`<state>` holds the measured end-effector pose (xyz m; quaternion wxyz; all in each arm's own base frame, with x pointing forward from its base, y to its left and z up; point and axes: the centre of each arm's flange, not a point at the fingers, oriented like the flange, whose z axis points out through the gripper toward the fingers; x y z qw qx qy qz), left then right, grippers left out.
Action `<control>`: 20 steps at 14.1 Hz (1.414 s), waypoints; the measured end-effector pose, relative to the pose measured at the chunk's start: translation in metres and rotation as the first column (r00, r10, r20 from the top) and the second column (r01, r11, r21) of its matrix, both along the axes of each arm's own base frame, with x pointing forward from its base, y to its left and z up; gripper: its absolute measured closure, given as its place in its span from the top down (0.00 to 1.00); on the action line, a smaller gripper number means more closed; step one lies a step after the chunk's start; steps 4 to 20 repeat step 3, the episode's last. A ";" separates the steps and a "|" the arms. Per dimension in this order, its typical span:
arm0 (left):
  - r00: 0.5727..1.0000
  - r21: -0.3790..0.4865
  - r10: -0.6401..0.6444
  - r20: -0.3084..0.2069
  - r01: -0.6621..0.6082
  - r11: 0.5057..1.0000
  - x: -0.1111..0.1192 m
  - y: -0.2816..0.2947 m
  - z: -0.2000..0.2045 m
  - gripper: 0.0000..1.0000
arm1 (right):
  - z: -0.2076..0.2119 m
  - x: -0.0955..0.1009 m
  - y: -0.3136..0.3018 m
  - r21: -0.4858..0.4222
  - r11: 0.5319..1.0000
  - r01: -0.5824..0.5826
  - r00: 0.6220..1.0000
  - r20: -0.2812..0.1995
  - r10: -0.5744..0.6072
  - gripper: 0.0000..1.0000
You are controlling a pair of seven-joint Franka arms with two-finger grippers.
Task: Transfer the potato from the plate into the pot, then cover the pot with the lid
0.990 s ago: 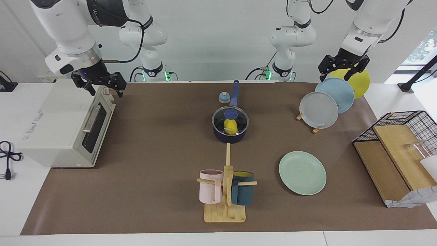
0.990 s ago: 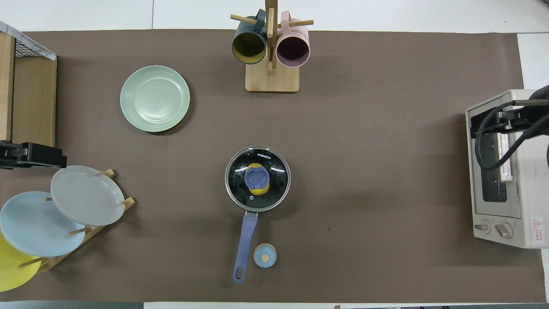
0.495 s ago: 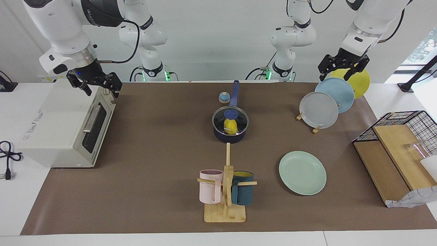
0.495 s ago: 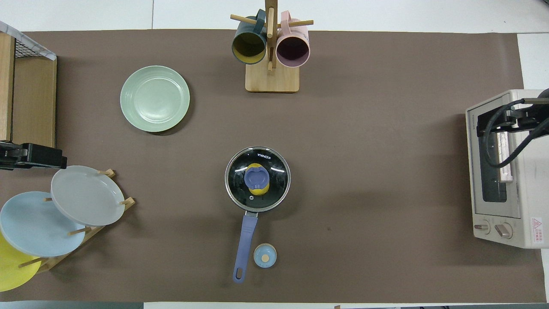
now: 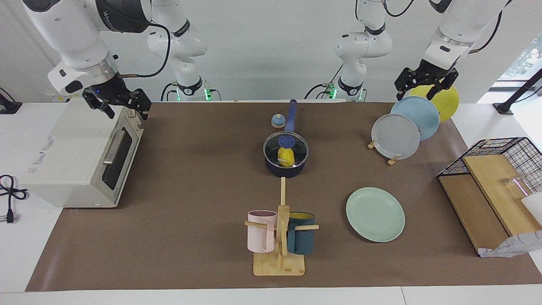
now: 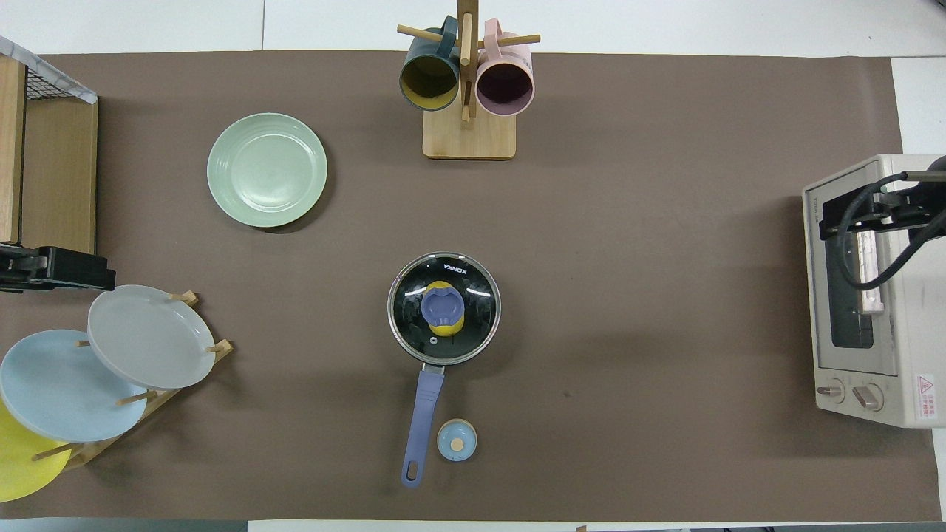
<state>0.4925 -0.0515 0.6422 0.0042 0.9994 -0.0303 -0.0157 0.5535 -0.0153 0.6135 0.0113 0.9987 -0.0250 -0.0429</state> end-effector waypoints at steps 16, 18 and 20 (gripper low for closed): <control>1.000 0.000 0.000 0.000 0.000 1.000 0.000 0.000 0.000 1.00 | 0.000 0.000 0.000 0.001 1.000 -0.003 1.000 0.000 0.003 1.00; 1.000 0.000 0.000 0.000 0.000 1.000 0.000 0.000 0.000 1.00 | 0.000 0.000 0.000 0.001 1.000 -0.003 1.000 0.000 0.003 1.00; 1.000 0.000 0.000 0.000 0.000 1.000 0.000 0.000 0.000 1.00 | 0.000 0.000 0.000 0.001 1.000 -0.003 1.000 0.000 0.003 1.00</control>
